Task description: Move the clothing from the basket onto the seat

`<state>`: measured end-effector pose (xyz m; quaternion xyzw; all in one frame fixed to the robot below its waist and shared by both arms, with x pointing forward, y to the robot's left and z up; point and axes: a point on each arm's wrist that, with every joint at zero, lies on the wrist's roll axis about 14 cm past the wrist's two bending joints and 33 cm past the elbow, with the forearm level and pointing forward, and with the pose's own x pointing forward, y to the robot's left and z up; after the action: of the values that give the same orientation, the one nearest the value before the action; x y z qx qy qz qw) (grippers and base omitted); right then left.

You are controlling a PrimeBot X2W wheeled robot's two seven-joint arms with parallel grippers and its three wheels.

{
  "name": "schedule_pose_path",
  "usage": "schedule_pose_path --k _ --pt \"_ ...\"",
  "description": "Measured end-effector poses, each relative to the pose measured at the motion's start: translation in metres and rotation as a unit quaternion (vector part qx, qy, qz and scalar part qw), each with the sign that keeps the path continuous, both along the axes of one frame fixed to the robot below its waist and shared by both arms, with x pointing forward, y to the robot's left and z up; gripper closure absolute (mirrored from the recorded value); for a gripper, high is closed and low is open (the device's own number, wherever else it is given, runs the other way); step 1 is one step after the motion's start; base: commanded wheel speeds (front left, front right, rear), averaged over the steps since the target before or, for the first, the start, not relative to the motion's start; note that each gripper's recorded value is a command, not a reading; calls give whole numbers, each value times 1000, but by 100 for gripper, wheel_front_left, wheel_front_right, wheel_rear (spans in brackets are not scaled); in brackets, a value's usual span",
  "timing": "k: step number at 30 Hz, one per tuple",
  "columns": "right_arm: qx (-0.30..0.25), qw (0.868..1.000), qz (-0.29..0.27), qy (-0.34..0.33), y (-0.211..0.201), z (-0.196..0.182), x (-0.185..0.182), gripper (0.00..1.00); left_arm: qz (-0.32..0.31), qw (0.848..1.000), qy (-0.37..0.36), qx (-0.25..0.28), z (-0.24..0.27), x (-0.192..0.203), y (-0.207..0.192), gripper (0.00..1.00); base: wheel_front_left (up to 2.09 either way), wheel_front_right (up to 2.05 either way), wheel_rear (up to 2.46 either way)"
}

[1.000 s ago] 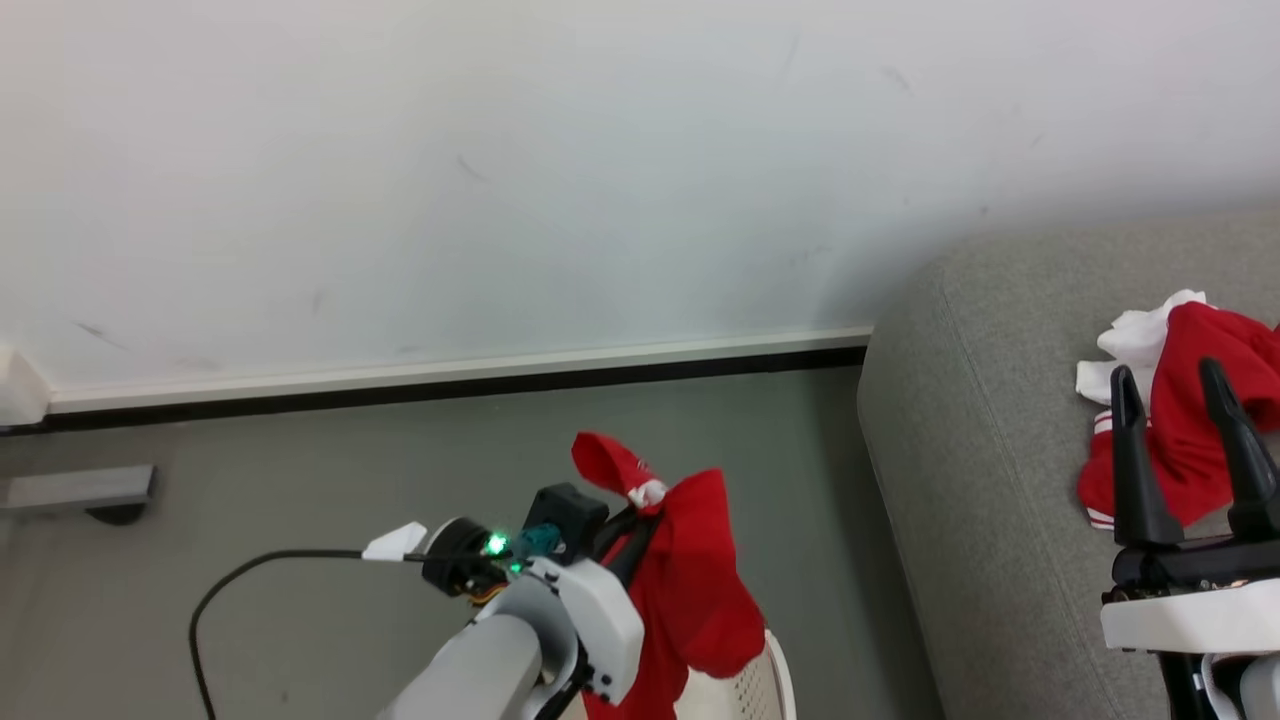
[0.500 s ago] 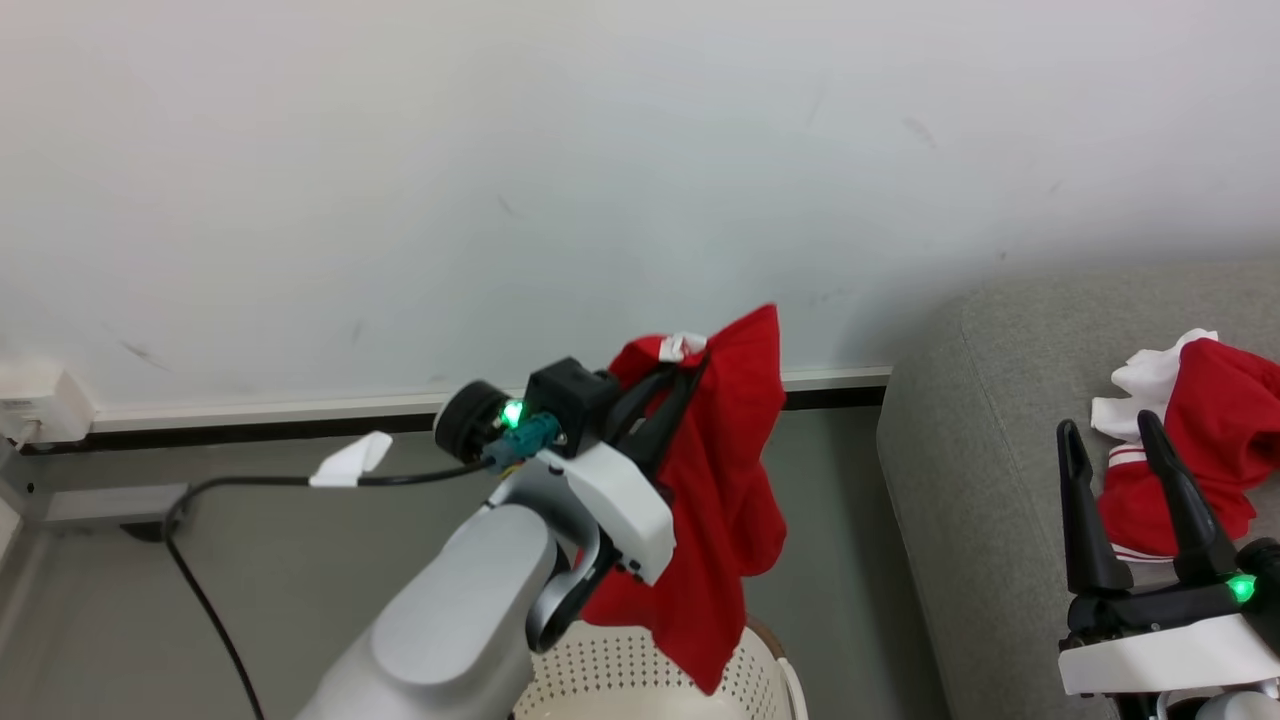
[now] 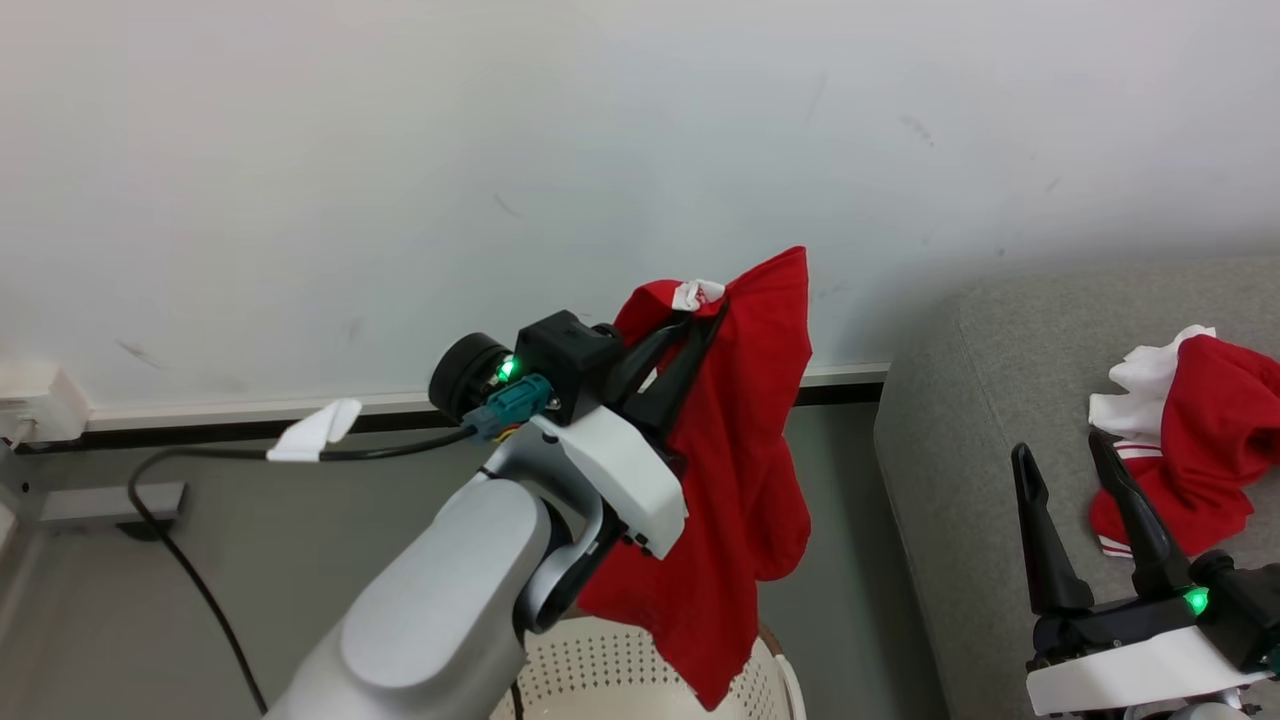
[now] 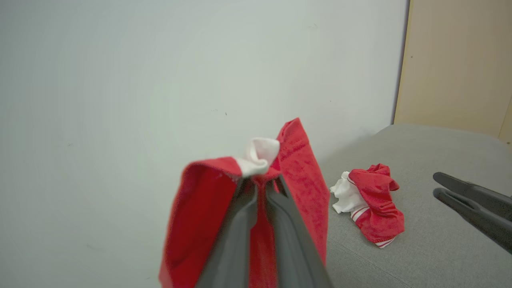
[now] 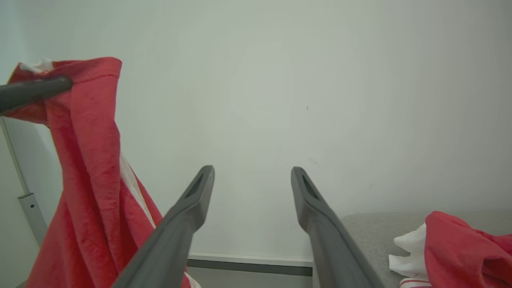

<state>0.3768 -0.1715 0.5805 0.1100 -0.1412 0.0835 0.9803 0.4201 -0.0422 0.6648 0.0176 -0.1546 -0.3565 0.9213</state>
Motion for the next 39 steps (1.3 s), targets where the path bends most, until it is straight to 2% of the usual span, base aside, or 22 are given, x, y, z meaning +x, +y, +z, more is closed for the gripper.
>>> schedule_pose_path --k 10,18,23,28,33,39 --pt "-4 998 59 18 35 -11 -2 0 -2 1000 -2 -4 3 -2 0 100 0 0 0" --pt "-41 987 138 76 76 -46 5 0 -10 1000 -1 -9 4 -7 -4 100 0 0 0" --pt "-86 975 178 103 96 -62 16 0 -21 1000 2 -8 1 -13 -8 100 0 0 0" --pt "-125 957 218 144 116 -86 22 0 -32 999 9 -11 -1 -21 -10 100 0 0 0" --pt "-145 946 235 170 128 -99 31 0 -40 999 14 -14 -3 -30 -9 100 0 0 0" --pt "-166 923 266 221 146 -128 25 0 -42 999 23 -21 -3 -40 -4 100 0 0 0"
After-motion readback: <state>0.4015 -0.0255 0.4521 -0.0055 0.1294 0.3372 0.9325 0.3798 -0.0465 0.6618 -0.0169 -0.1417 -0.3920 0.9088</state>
